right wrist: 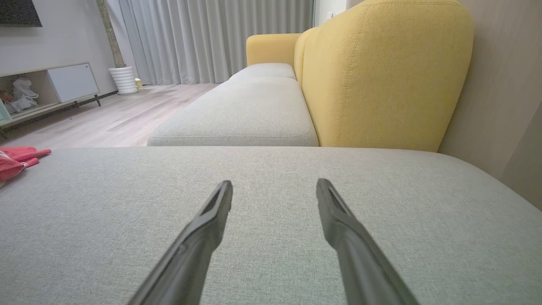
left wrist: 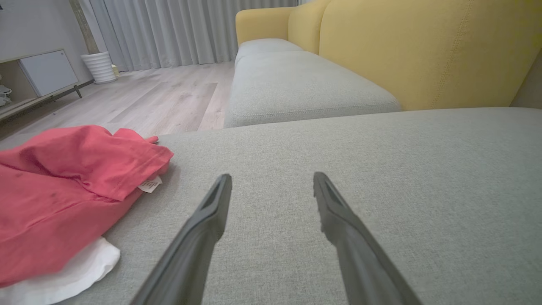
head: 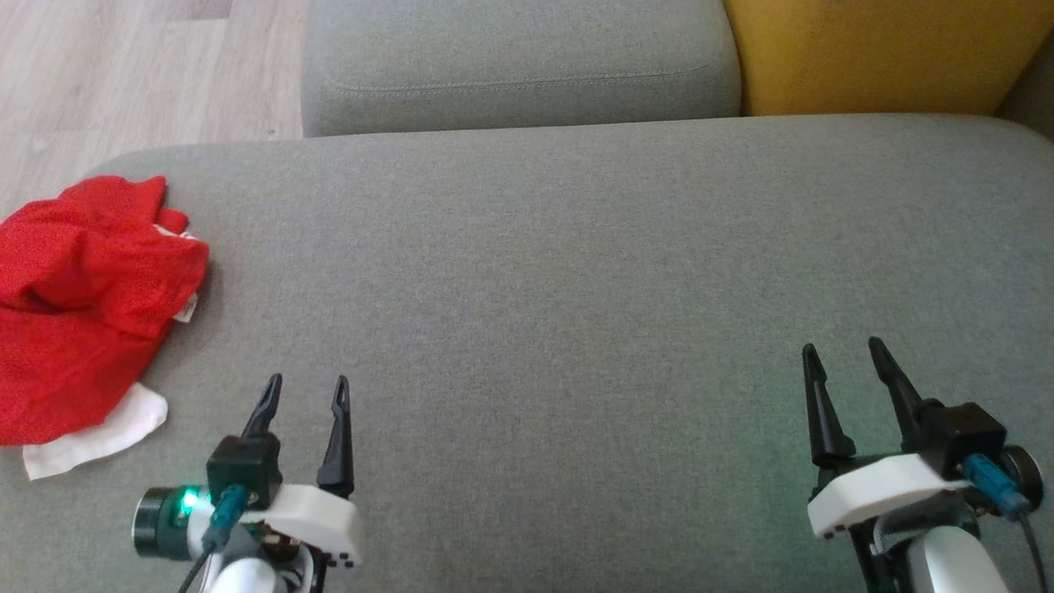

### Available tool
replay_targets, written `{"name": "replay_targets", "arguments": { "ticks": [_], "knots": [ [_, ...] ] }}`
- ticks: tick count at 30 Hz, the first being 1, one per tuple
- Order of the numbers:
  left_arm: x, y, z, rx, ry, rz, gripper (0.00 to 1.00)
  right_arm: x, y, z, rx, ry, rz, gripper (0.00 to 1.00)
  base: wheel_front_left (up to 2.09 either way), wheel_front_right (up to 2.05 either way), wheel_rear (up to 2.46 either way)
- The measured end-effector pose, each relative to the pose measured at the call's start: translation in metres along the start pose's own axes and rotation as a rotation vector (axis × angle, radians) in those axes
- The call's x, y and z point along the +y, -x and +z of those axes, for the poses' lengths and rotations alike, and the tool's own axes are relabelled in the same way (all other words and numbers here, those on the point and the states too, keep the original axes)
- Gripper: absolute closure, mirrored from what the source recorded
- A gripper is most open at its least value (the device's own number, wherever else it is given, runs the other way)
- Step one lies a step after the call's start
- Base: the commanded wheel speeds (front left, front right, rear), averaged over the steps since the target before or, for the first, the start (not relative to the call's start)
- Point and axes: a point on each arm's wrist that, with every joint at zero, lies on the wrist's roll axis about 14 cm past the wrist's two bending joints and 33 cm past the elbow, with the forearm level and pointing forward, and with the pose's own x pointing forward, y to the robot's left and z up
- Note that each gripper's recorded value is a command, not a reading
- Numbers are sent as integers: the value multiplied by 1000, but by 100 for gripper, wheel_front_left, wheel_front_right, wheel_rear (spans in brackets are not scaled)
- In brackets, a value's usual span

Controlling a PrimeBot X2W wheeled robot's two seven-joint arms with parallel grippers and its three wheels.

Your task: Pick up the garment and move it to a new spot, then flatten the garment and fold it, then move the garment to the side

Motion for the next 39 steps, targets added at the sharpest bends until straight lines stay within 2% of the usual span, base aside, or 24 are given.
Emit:
{"name": "replay_targets", "arguments": {
  "ticks": [8,27,39],
  "knots": [
    [2,0,-5,18,28,11,0,0,0,1,-6,-49,-4,0,0,0,0],
    [8,2,-7,22,47,38,0,4,-2,1,-6,-36,9,0,0,0,0],
    [47,20,-7,18,41,165,0,40,-19,12,-34,-5,121,0,0,0,0]
  ]
}}
